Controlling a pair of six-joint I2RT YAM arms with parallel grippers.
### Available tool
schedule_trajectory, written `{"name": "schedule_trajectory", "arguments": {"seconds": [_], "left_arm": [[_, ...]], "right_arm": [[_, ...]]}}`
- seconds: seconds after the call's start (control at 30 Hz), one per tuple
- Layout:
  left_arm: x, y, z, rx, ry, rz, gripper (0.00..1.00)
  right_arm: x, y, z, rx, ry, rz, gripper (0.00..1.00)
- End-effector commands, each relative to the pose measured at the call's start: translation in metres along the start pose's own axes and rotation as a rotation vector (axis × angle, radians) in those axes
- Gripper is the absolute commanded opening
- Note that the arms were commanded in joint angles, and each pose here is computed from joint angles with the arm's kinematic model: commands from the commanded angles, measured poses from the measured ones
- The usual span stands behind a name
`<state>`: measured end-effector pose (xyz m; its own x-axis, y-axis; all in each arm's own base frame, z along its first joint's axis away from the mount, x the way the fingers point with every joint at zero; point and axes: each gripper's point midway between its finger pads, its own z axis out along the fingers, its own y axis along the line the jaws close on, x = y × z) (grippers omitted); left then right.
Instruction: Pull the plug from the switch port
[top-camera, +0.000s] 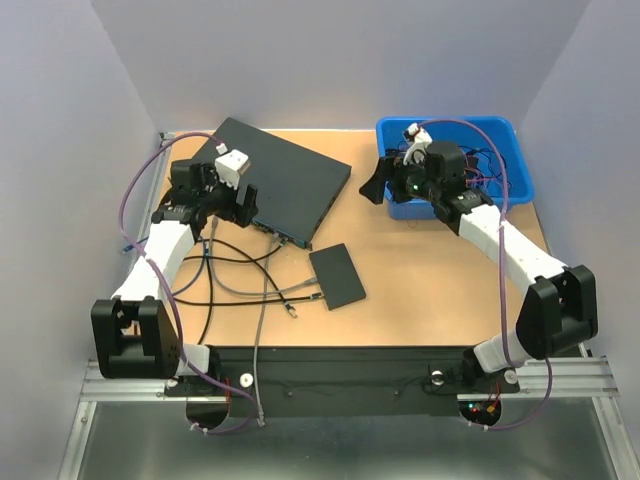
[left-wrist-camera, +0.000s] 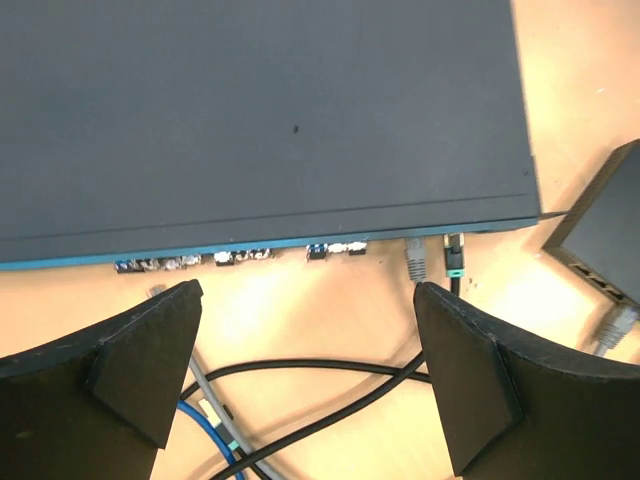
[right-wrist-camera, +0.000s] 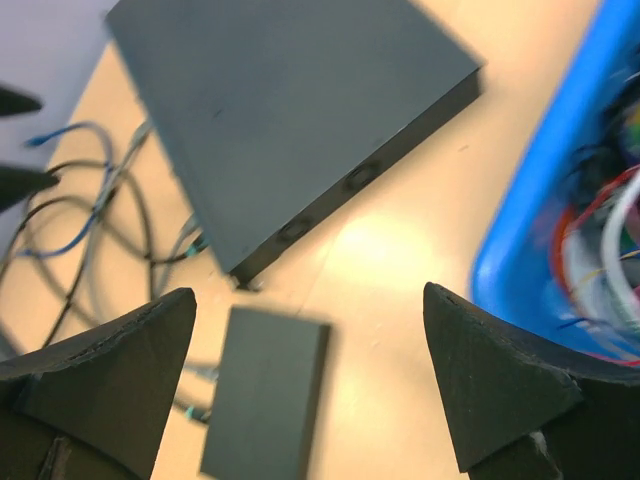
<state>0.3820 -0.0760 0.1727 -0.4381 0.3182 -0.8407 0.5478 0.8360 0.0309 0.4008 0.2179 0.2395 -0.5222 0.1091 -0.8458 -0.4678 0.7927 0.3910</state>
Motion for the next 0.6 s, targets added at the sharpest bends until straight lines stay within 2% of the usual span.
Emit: {"name": "schedule_trajectory", "arguments": {"seconds": [0.0,0.03,0.1,0.17,0.3,0.43,0.57], "left_arm": [[-0.021,-0.019,-0.013,0.072,-0.091,0.053,0.99],[-0.022,-0.026,-0.015,0.110,-0.099,0.065,0.99],[-0.012,-0.061,-0.024,0.297,-0.088,0.139,0.99],[-0.015,-0.092,-0.027,0.400,-0.114,0.240,0.99],[0.011,-0.123,-0.010,0.383,0.002,0.374,0.97],[0.055,-0.149,0.009,0.347,0.130,0.476,0.92],[0.075,-0.170,0.018,0.375,0.150,0.531,0.89]], "right_arm": [[-0.002,0.051,-0.022,-0.244,0.001,0.018,1.00],[0.000,0.056,-0.026,-0.269,0.005,0.027,1.00],[0.008,0.066,-0.033,-0.280,0.006,0.040,0.98],[0.023,0.068,-0.029,-0.206,0.002,0.028,0.97],[0.042,0.065,-0.026,-0.099,0.004,0.053,0.93],[0.087,0.038,-0.013,0.055,0.069,0.122,0.88],[0.123,0.041,0.004,0.079,0.161,0.129,0.87]]}}
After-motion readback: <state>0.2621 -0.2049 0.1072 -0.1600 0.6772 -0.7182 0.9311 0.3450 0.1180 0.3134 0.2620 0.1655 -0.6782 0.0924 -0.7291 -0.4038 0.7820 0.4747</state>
